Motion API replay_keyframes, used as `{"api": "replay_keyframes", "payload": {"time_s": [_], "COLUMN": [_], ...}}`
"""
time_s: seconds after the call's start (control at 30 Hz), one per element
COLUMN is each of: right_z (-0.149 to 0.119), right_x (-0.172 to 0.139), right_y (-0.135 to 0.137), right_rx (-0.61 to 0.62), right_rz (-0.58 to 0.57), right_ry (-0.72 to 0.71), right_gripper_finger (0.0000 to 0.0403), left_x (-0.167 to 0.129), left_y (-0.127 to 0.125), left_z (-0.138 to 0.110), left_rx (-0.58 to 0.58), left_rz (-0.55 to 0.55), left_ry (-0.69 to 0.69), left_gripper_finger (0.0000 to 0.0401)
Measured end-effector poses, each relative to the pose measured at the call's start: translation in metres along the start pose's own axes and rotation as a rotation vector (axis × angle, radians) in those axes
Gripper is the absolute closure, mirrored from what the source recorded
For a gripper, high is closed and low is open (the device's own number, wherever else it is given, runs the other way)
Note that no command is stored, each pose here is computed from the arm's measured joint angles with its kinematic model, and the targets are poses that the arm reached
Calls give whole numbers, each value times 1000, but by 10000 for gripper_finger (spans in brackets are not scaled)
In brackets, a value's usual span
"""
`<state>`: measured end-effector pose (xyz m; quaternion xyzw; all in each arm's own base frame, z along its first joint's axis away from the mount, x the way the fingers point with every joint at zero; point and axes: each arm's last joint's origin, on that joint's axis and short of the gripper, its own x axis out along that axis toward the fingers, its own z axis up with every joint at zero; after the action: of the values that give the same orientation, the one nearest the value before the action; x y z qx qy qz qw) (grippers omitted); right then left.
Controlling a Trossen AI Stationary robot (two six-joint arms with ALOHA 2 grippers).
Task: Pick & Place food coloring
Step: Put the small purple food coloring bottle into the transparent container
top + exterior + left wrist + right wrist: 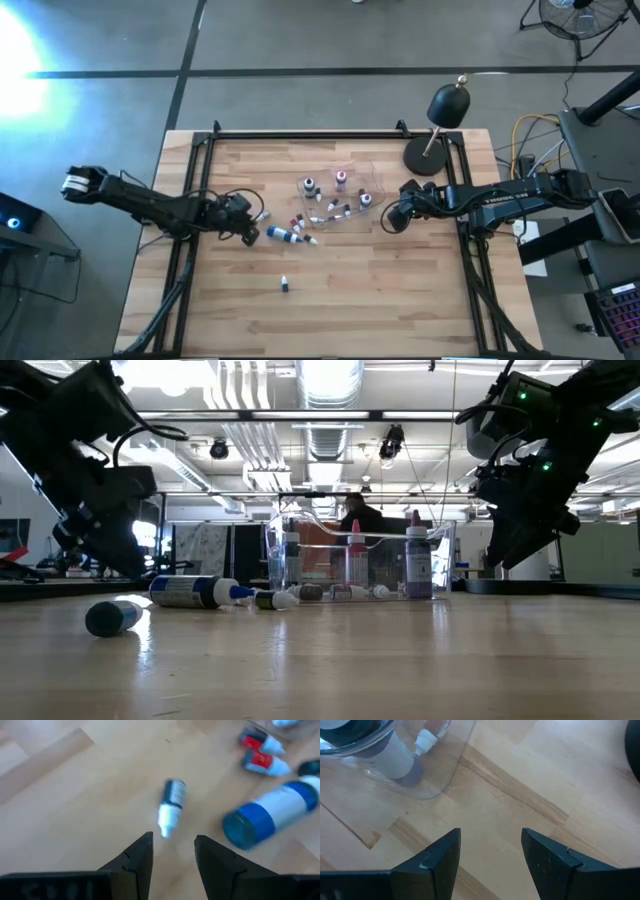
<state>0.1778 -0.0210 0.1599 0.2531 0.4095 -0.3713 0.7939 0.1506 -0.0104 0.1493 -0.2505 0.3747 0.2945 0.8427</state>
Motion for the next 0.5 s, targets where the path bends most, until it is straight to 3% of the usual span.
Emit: {"api": "replay_keyframes", "payload": {"time_s": [0.3,0.5], "right_z": [0,0], "right_x": [0,0], "right_y": [0,0], "right_rx": [0,1], "right_rz": [0,-1], "right_ry": [0,-2], "right_gripper_finger": [200,200], "left_x": [10,18], "left_y": [0,1], "left_z": [5,8], "left_rx": [36,115], "left_rz": [16,8], "left_ry": [-82,-38], "left_gripper_finger": [282,282]}}
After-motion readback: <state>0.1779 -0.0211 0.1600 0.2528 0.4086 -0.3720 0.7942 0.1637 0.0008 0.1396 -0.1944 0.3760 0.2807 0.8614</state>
